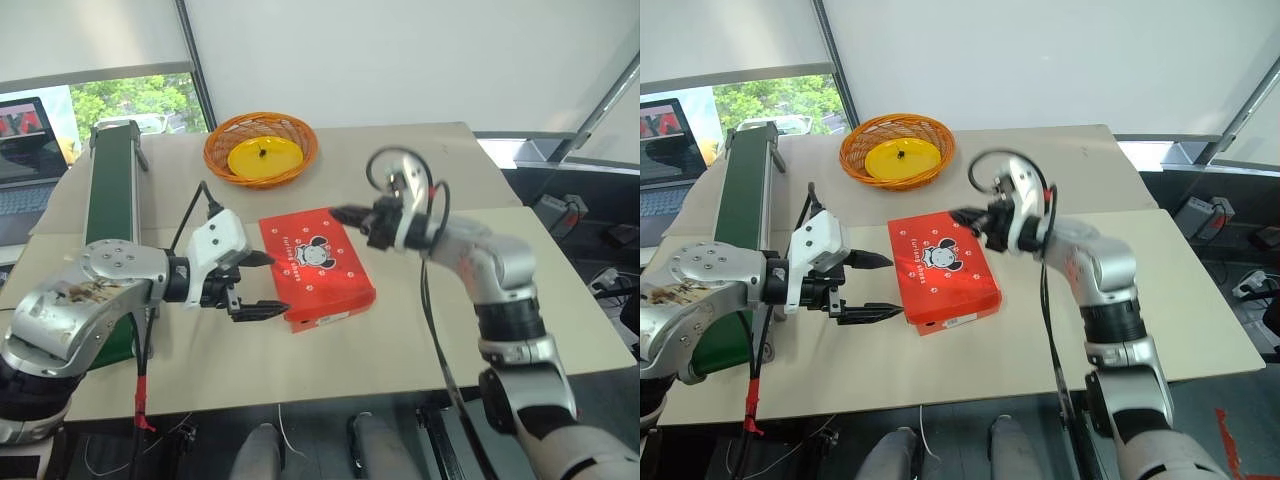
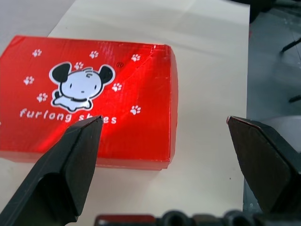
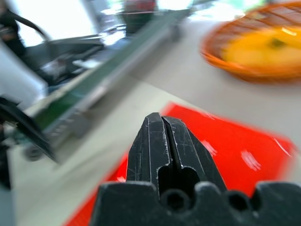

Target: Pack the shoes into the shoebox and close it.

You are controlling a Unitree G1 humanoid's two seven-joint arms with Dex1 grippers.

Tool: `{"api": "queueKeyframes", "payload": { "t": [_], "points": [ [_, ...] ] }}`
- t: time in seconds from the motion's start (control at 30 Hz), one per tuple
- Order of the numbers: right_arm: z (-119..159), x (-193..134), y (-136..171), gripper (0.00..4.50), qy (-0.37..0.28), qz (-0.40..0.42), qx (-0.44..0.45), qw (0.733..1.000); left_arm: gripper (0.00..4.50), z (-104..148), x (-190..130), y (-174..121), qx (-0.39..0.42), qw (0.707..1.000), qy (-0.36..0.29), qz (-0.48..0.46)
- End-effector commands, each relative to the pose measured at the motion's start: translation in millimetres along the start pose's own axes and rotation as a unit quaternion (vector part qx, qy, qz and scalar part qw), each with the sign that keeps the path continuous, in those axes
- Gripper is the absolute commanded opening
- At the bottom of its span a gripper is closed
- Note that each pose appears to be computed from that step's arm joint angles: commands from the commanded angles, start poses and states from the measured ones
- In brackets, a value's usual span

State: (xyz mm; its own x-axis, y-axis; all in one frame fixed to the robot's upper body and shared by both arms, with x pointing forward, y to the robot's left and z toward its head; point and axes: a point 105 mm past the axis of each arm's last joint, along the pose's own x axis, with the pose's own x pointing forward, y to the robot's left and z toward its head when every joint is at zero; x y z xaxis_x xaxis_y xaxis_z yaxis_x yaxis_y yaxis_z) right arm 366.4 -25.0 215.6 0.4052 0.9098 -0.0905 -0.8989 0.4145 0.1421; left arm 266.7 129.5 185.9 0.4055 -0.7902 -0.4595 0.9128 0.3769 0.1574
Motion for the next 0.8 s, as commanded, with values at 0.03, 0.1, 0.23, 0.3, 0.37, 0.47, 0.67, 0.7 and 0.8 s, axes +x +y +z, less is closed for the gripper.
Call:
{"api": "queueKeyframes", "payload": {
  "t": [0.03,0.1,0.23,0.3,0.37,0.47,0.67,0.7,0.8],
  "points": [
    [-46,33,-1,0.08,0.072,0.024,-0.010,0.997,4.50,10,-3,-1,0.019,0.999,-0.016,0.021],
    [-76,45,-6,0.08,0.117,0.018,-0.027,0.993,4.50,10,-3,-1,0.020,0.999,-0.017,0.031],
    [-138,48,-30,0.08,0.226,-0.041,-0.098,0.968,4.50,8,-6,-3,0.019,0.999,-0.014,0.040],
    [-144,47,-31,0.08,0.234,-0.040,-0.115,0.965,4.50,7,-8,-3,0.019,0.999,-0.011,0.046],
    [-131,50,-25,0.08,0.204,-0.018,-0.100,0.974,4.50,6,-10,-3,0.018,0.999,-0.010,0.050],
    [-84,47,-8,0.08,0.112,0.028,-0.055,0.992,4.50,4,-11,-1,0.017,0.998,-0.009,0.055],
    [-11,-17,45,0.31,0.024,0.136,-0.084,0.987,4.50,8,-7,4,0.014,0.998,-0.031,0.055],
    [-9,-28,50,0.59,0.029,0.139,-0.087,0.986,4.50,10,-6,5,0.016,0.998,-0.036,0.057],
    [-14,-57,56,1.51,0.062,0.126,-0.104,0.985,4.50,16,-6,8,0.016,0.996,-0.065,0.064]
  ]
}}
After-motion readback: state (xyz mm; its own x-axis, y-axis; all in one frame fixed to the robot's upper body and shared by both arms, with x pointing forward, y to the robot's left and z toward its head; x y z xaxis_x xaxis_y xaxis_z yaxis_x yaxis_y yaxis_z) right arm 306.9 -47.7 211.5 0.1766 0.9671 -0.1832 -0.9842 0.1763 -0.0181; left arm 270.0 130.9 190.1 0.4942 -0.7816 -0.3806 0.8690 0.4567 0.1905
